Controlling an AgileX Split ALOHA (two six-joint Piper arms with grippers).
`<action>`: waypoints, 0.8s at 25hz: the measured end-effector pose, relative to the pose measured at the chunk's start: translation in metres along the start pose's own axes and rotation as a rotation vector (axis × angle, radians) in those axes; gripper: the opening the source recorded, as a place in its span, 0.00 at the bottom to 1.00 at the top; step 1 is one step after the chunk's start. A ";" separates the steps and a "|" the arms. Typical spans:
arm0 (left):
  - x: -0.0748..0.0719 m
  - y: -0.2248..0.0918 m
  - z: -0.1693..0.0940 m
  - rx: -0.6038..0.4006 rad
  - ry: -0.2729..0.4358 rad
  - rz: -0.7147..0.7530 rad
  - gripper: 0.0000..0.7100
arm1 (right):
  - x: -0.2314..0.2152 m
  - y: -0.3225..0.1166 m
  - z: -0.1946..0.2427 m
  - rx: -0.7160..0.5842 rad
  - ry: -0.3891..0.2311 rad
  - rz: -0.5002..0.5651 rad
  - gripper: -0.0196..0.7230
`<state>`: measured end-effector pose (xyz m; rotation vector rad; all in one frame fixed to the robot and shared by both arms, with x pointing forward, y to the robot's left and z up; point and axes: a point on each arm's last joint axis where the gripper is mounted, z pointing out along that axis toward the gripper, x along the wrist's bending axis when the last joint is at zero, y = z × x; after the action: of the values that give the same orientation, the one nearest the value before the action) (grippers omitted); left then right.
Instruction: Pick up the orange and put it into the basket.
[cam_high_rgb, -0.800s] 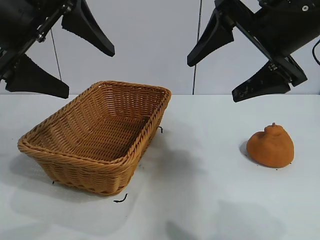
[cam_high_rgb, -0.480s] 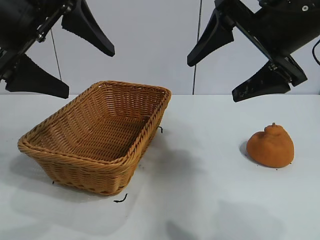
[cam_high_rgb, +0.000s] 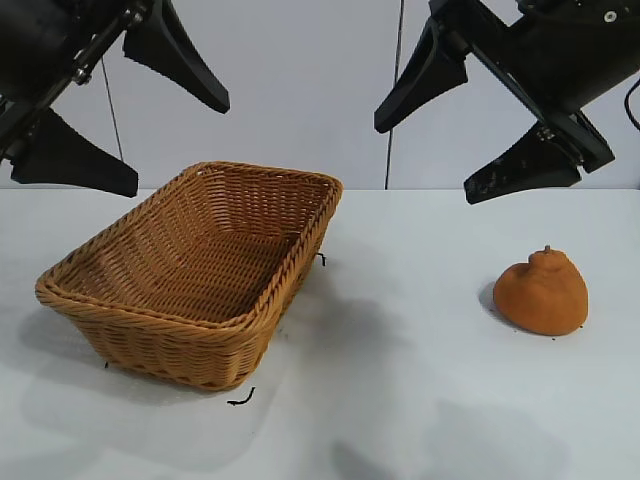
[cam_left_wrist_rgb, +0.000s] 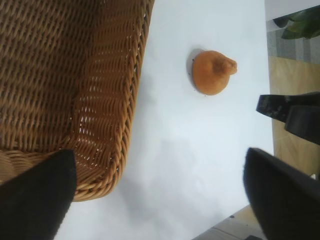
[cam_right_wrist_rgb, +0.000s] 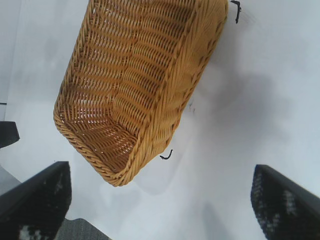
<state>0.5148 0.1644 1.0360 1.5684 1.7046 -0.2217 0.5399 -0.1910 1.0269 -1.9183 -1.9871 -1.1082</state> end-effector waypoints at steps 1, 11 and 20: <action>0.000 0.000 0.000 0.000 0.000 0.000 0.92 | 0.000 0.000 0.000 0.000 0.000 0.000 0.96; -0.001 -0.003 0.000 0.030 -0.007 -0.044 0.92 | 0.000 0.000 0.000 0.000 0.000 0.000 0.96; -0.031 -0.048 0.008 0.113 0.003 -0.078 0.92 | -0.001 0.002 0.000 -0.018 -0.013 -0.005 0.96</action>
<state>0.4728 0.1258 1.0328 1.5857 1.7840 -0.3609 0.5416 -0.1920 1.0269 -1.9347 -1.9967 -1.1218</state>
